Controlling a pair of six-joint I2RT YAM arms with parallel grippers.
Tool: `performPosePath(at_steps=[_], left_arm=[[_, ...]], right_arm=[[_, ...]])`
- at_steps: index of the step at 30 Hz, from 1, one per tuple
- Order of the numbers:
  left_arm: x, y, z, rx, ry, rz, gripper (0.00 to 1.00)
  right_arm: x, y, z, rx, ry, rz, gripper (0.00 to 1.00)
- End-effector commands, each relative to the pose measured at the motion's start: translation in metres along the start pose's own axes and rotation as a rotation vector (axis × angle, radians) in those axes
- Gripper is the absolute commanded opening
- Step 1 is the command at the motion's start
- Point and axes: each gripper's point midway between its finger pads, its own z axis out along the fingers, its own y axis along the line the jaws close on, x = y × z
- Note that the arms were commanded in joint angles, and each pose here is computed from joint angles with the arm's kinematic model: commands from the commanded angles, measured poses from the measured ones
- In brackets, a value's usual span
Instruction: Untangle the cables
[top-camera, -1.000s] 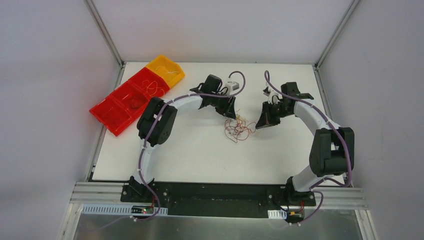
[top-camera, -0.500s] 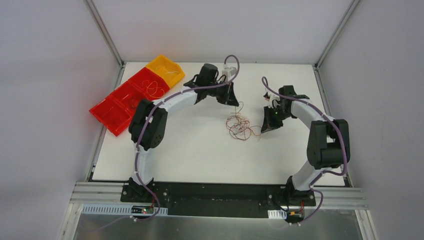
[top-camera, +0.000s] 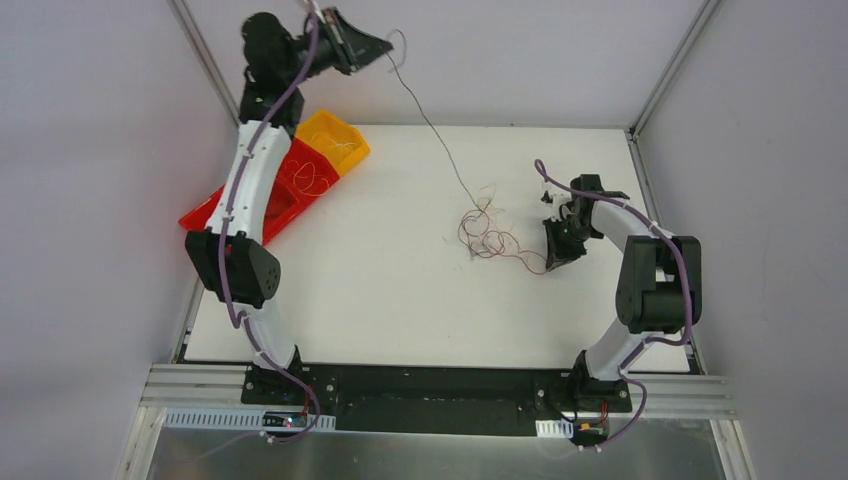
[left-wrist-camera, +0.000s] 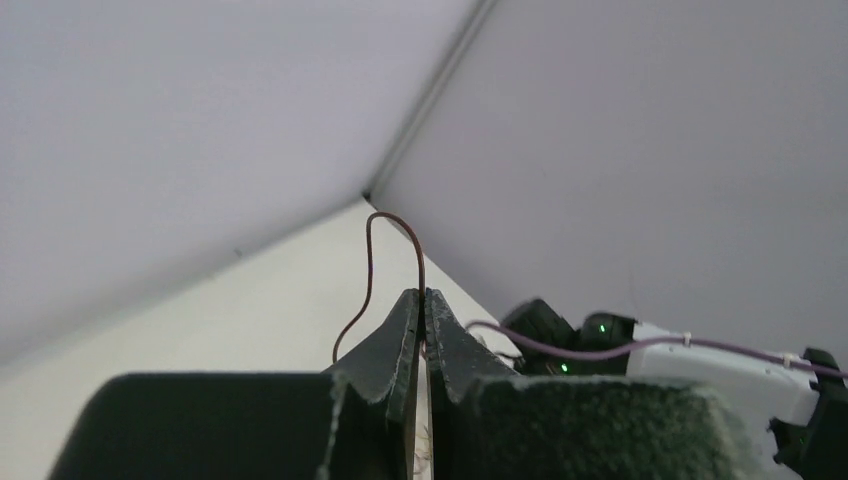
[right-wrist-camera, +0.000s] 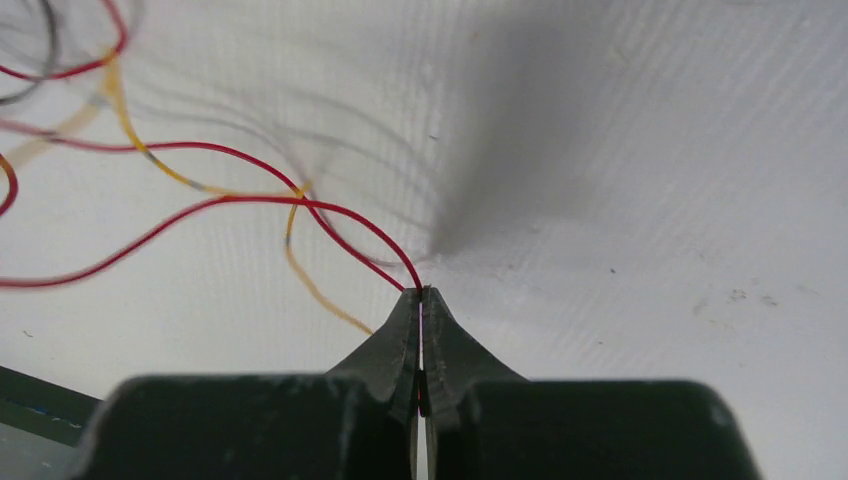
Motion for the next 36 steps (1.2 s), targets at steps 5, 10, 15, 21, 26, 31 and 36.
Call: performPosePath(at_steps=[5,10,15,21,26,31,36], left_arm=[[-0.151,-0.057,-0.103,-0.044,-0.313,0.262,0.00],[-0.196,-0.073,-0.149,-0.102,-0.439,0.332,0.00],[-0.243,-0.075,-0.203,-0.225,-0.588,0.396,0.00],[-0.275,-0.073,-0.253,-0.334,-0.706,0.423,0.00],[-0.270,-0.061,-0.261,-0.355,-0.689,0.376,0.00],[-0.228,-0.032,-0.248,-0.316,-0.556,0.262,0.00],[-0.148,-0.033,-0.211,-0.229,-0.314,0.179,0.00]], right_arm=[[0.021,-0.033,-0.010,0.070,0.095,-0.019,0.00],[0.028,-0.053,-0.006,0.111,0.143,-0.020,0.00],[0.037,-0.078,0.000,0.153,0.215,-0.007,0.00],[0.038,-0.096,0.003,0.192,0.247,0.010,0.00],[0.036,-0.098,0.003,0.191,0.265,0.021,0.00],[0.023,-0.071,-0.011,0.073,0.211,0.047,0.00],[0.013,-0.032,-0.041,-0.102,0.141,-0.010,0.31]])
